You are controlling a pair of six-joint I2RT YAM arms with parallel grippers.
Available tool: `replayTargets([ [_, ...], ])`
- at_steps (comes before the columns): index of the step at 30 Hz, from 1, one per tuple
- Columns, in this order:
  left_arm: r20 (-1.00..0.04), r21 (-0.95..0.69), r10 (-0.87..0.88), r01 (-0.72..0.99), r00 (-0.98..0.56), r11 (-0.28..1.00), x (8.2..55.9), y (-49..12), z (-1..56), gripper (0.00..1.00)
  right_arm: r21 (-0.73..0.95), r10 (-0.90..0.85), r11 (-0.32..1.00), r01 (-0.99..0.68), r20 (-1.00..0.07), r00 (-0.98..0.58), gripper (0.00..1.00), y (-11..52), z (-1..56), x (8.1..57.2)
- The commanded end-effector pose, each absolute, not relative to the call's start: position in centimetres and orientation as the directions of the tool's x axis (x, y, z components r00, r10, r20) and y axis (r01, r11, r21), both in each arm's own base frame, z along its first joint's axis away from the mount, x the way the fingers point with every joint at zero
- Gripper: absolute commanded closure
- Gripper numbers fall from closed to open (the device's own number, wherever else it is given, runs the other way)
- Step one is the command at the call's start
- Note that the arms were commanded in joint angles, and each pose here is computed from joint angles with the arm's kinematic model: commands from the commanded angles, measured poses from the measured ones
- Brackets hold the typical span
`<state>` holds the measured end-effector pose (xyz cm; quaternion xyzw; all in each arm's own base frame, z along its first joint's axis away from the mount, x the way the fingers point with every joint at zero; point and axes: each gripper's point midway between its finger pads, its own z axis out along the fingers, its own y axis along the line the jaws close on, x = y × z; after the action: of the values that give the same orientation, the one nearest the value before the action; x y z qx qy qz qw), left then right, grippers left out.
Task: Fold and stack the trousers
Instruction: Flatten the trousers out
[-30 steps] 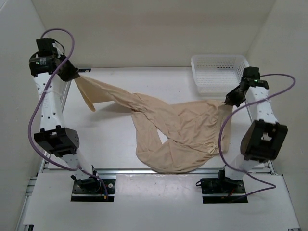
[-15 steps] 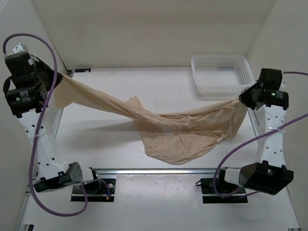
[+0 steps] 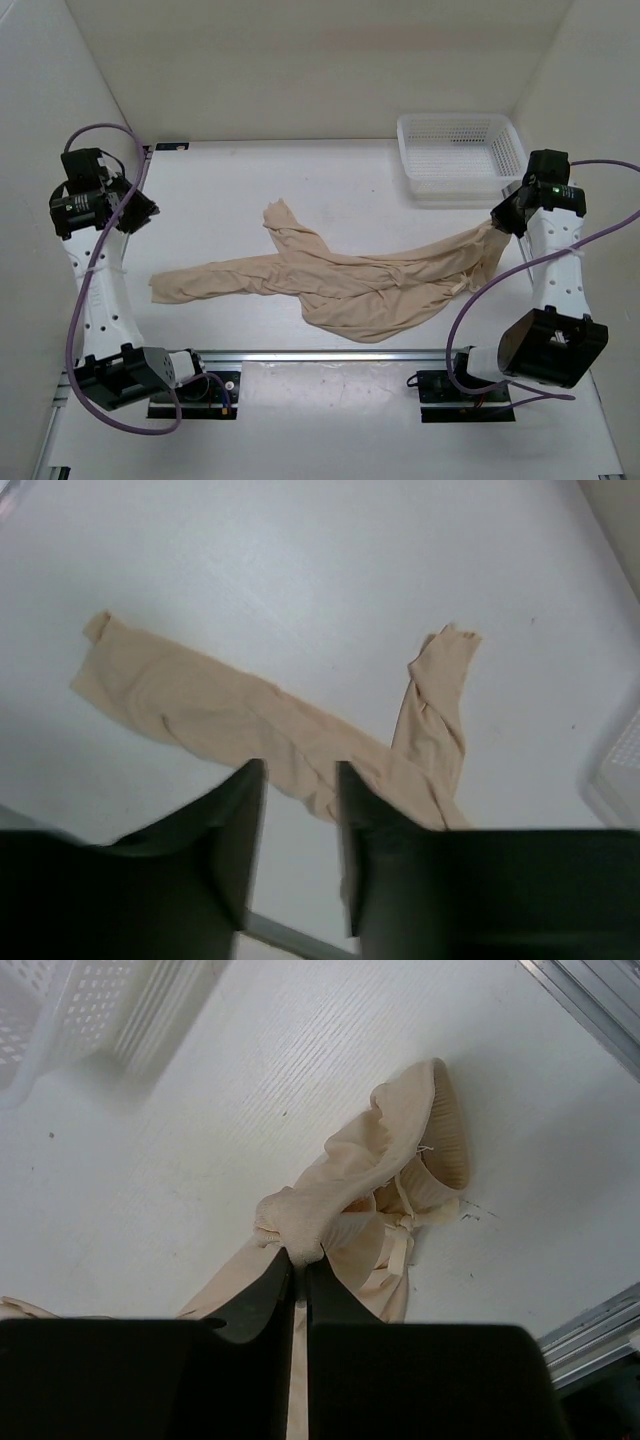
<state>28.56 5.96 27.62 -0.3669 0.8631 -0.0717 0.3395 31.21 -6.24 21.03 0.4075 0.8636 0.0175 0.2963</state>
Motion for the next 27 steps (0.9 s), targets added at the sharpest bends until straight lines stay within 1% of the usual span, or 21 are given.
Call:
replayTargets([
  [1, -0.596, -0.367, -0.647, -0.554, -0.476, 0.747, 30.7, 7.1, 28.5, 0.62, 0.302, 0.702, 0.683, 0.665, -0.525, -0.482, 1.0, -6.3, 21.8, 32.2],
  [2, -0.548, -0.359, -0.659, -0.567, -0.515, 0.741, 31.8, 7.3, 26.3, 0.78, 0.313, 0.701, 0.685, 0.658, -0.528, -0.479, 1.0, -6.2, 22.0, 32.4],
  [3, -0.504, -0.355, -0.675, -0.583, -0.539, 0.73, 32.2, 7.2, 24.6, 0.85, 0.313, 0.701, 0.685, 0.658, -0.527, -0.48, 1.0, -6.2, 21.7, 32.5],
  [4, -0.465, -0.339, -0.673, -0.587, -0.575, 0.735, 32.8, 6.7, 22.5, 0.85, 0.317, 0.704, 0.686, 0.654, -0.515, -0.489, 1.0, -6.0, 21.4, 32.6],
  [5, -0.389, -0.309, -0.692, -0.622, -0.608, 0.72, 33.4, 6.9, 19.5, 0.85, 0.32, 0.706, 0.687, 0.652, -0.504, -0.497, 1.0, -5.8, 21.1, 32.5],
  [6, -0.355, -0.277, -0.696, -0.64, -0.624, 0.716, 33.5, 6.8, 17.8, 0.79, 0.32, 0.706, 0.687, 0.652, -0.504, -0.497, 1.0, -5.8, 21.1, 32.5],
  [8, -0.279, -0.205, -0.718, -0.691, -0.638, 0.694, 33.2, 7.3, 13.9, 0.7, 0.32, 0.7, 0.696, 0.642, -0.503, -0.507, 1.0, -5.7, 20.9, 32.5],
  [9, -0.263, -0.196, -0.719, -0.694, -0.643, 0.692, 33.1, 7.3, 13.0, 0.66, 0.316, 0.701, 0.695, 0.645, -0.497, -0.512, 1.0, -5.7, 20.6, 32.6],
  [10, -0.239, -0.204, -0.715, -0.686, -0.657, 0.698, 33.1, 6.6, 12.2, 0.54, 0.322, 0.702, 0.697, 0.641, -0.493, -0.515, 1.0, -5.5, 20.6, 32.7],
  [11, -0.208, -0.204, -0.717, -0.687, -0.665, 0.697, 32.7, 6.2, 11.2, 0.48, 0.322, 0.702, 0.697, 0.641, -0.493, -0.515, 1.0, -5.5, 20.6, 32.7],
  [12, -0.185, -0.205, -0.718, -0.688, -0.671, 0.696, 32.6, 6.0, 10.3, 0.42, 0.321, 0.702, 0.697, 0.641, -0.492, -0.515, 1.0, -5.6, 20.4, 32.9],
  [13, -0.17, -0.195, -0.696, -0.669, -0.698, 0.718, 32.5, 5.1, 9.7, 0.41, 0.321, 0.702, 0.697, 0.641, -0.492, -0.515, 1.0, -5.6, 20.4, 33.0],
  [16, -0.113, -0.177, -0.676, -0.654, -0.728, 0.735, 31.9, 3.7, 7.6, 0.42, 0.327, 0.706, 0.697, 0.638, -0.469, -0.532, 1.0, -5.3, 19.8, 33.2],
  [17, -0.084, -0.162, -0.67, -0.653, -0.738, 0.74, 31.3, 3.3, 6.7, 0.45, 0.332, 0.706, 0.698, 0.634, -0.463, -0.535, 1.0, -5.2, 19.6, 33.5],
  [19, -0.082, -0.161, -0.646, -0.629, -0.759, 0.76, 31.5, 2.3, 6.0, 0.45, 0.332, 0.706, 0.698, 0.635, -0.462, -0.536, 1.0, -5.2, 19.5, 33.7],
  [22, -0.047, -0.132, -0.62, -0.611, -0.783, 0.781, 31.0, 1.0, 4.5, 0.45, 0.331, 0.707, 0.698, 0.635, -0.462, -0.536, 1.0, -5.2, 19.5, 33.7],
  [24, -0.032, -0.125, -0.618, -0.61, -0.786, 0.782, 31.1, 0.5, 3.8, 0.48, 0.331, 0.707, 0.698, 0.635, -0.462, -0.536, 1.0, -5.2, 19.5, 33.7],
  [25, -0.016, -0.116, -0.607, -0.602, -0.794, 0.79, 30.9, 0.1, 3.2, 0.52, 0.331, 0.707, 0.698, 0.635, -0.462, -0.536, 1.0, -5.2, 19.5, 33.7],
  [26, -0.031, -0.112, -0.598, -0.592, -0.801, 0.798, 31.3, -0.1, 3.4, 0.55, 0.331, 0.707, 0.698, 0.635, -0.462, -0.536, 1.0, -5.2, 19.5, 33.7],
  [27, -0.02, -0.106, -0.598, -0.593, -0.801, 0.798, 31.2, -0.1, 3.1, 0.59, 0.331, 0.707, 0.698, 0.635, -0.462, -0.536, 1.0, -5.2, 19.5, 33.7],
])
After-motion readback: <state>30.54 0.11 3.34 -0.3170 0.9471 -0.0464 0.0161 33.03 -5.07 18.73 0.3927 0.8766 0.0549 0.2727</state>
